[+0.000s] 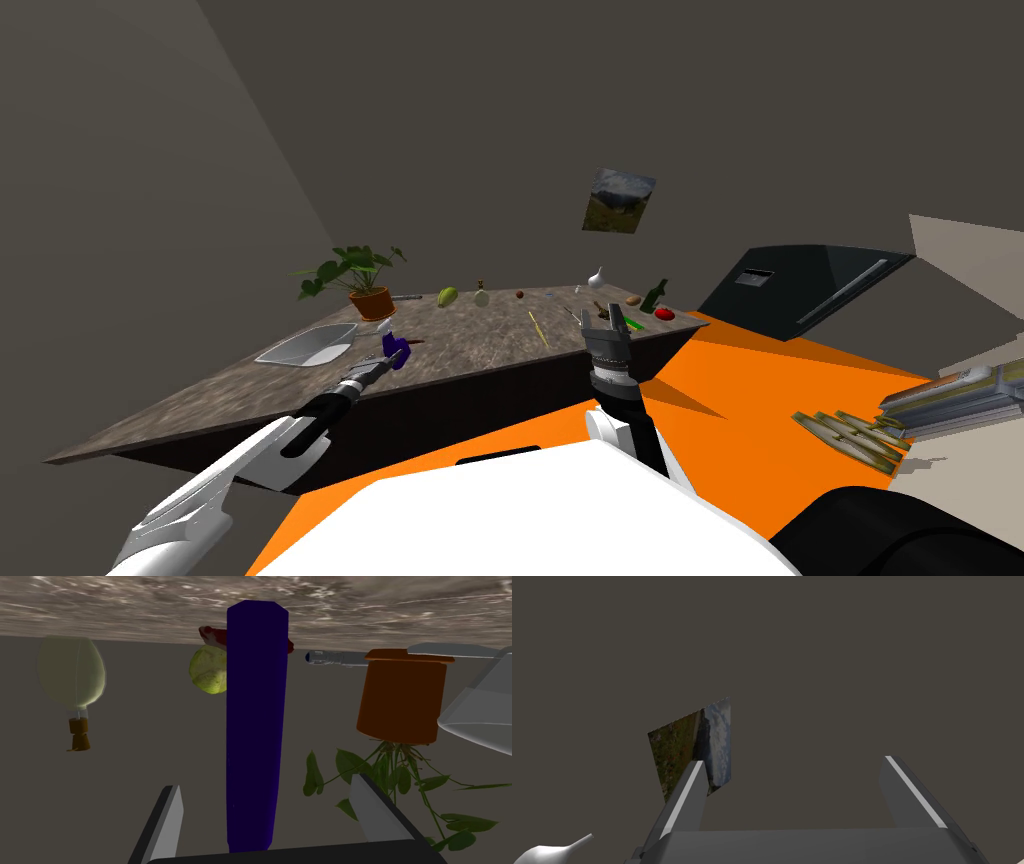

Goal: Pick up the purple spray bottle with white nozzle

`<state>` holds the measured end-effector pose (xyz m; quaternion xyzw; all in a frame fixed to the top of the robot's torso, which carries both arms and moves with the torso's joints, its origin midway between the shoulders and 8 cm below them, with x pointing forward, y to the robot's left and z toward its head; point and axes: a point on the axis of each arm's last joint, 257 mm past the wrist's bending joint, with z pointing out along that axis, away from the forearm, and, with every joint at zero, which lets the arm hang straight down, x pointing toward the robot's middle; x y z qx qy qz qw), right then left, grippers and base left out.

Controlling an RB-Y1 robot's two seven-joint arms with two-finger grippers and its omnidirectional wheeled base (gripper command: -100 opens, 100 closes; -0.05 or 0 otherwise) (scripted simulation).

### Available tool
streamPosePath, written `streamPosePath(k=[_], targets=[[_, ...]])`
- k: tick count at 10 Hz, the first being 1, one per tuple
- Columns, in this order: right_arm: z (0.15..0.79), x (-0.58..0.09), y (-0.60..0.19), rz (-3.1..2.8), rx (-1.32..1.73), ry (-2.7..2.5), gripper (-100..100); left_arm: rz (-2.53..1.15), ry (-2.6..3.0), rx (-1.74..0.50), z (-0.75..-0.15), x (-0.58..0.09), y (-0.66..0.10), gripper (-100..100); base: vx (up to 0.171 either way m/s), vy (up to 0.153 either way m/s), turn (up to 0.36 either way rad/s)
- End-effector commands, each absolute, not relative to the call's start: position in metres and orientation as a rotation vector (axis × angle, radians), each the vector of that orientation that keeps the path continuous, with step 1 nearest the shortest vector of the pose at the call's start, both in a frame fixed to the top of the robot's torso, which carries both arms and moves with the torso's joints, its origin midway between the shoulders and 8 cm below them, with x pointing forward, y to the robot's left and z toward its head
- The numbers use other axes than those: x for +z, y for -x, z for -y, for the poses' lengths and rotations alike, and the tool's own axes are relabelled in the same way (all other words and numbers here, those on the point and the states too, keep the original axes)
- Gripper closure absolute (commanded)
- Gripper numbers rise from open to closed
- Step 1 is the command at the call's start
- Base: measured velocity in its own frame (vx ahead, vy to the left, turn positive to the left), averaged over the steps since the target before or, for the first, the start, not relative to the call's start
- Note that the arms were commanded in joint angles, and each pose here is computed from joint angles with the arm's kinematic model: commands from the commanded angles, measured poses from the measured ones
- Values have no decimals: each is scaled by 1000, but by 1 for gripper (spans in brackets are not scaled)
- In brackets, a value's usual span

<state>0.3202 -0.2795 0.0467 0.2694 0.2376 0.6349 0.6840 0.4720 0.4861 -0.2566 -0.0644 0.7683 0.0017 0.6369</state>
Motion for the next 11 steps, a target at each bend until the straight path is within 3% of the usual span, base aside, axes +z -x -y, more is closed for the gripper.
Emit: streamPosePath(k=[1, 11], targets=[[280, 47, -320, -533, 1423, -604, 0, -1752, 152, 3, -486, -258, -485, -100, -89, 13, -4], [280, 47, -320, -533, 1423, -604, 0, -1770, 141, -7, -471, -269, -552, -100, -56, 9, 2]])
